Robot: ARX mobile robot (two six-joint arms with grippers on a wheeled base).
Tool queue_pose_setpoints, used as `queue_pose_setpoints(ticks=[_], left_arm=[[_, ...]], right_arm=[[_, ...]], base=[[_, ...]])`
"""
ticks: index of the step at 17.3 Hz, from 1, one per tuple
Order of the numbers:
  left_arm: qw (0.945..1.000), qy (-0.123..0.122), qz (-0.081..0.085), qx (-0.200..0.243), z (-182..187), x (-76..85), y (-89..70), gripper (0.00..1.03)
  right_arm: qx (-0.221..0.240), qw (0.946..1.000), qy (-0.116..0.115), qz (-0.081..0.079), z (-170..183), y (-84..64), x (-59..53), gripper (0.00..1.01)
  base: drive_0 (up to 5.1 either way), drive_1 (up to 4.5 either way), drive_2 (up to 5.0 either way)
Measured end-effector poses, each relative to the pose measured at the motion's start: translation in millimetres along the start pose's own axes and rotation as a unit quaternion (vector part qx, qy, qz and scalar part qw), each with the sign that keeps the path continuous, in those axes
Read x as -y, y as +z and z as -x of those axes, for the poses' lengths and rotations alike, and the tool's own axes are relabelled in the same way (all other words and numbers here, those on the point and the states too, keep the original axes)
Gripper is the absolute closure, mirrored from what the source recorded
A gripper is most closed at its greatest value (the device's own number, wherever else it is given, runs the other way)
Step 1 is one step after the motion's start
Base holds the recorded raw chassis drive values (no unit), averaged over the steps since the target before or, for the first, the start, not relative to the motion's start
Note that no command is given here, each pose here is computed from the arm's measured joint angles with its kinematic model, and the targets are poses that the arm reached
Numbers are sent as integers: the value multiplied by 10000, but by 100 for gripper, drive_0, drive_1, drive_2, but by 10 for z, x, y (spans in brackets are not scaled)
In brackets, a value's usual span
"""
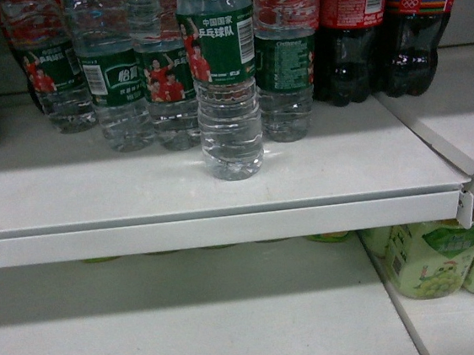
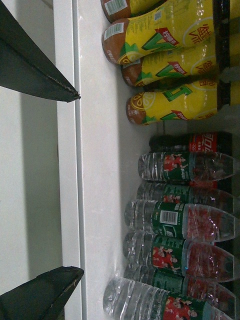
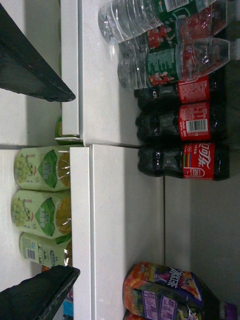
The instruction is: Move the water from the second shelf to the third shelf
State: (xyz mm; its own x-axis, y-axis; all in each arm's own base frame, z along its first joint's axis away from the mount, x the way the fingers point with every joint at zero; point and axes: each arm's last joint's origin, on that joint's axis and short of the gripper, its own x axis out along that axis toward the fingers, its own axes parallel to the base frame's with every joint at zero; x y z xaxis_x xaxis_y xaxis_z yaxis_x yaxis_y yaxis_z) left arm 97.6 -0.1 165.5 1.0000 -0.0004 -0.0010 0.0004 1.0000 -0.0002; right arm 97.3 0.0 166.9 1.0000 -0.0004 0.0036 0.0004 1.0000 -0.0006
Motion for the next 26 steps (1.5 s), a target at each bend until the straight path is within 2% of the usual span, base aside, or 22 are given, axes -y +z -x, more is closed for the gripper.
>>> queue_pose_setpoints(ticks=[20, 21, 22, 23, 24, 25, 26], left_arm=[[10000, 0, 0, 0, 0, 0, 0, 5], [10000, 0, 0, 0, 0, 0, 0, 5], [10000, 2, 0, 0, 0, 0, 0, 5], [10000, 0, 0, -2, 0, 0, 0, 5], [10000, 0, 0, 0, 0, 0, 0, 5], [10000, 2, -2, 0, 0, 0, 0, 5], [10000, 0, 0, 0, 0, 0, 0, 5]], right_arm=[[0, 10000, 0, 0, 0, 0, 0, 3], [-211, 9997, -123, -64, 1, -16, -1, 3], [-681, 9958, -583, -182, -40, 3, 10, 3], [-712, 9929, -922, -246, -141, 147, 63, 3], [-356, 9937, -1025, -277, -236, 388, 100, 3], [-3, 9951, -949, -288, -347, 638, 102, 3], [134, 9958, -867, -264, -466, 790, 88, 3]], base=[[0, 0, 0], [0, 0, 0], [0, 0, 0], [0, 0, 0], [0, 0, 0], [0, 0, 0], [0, 0, 0]])
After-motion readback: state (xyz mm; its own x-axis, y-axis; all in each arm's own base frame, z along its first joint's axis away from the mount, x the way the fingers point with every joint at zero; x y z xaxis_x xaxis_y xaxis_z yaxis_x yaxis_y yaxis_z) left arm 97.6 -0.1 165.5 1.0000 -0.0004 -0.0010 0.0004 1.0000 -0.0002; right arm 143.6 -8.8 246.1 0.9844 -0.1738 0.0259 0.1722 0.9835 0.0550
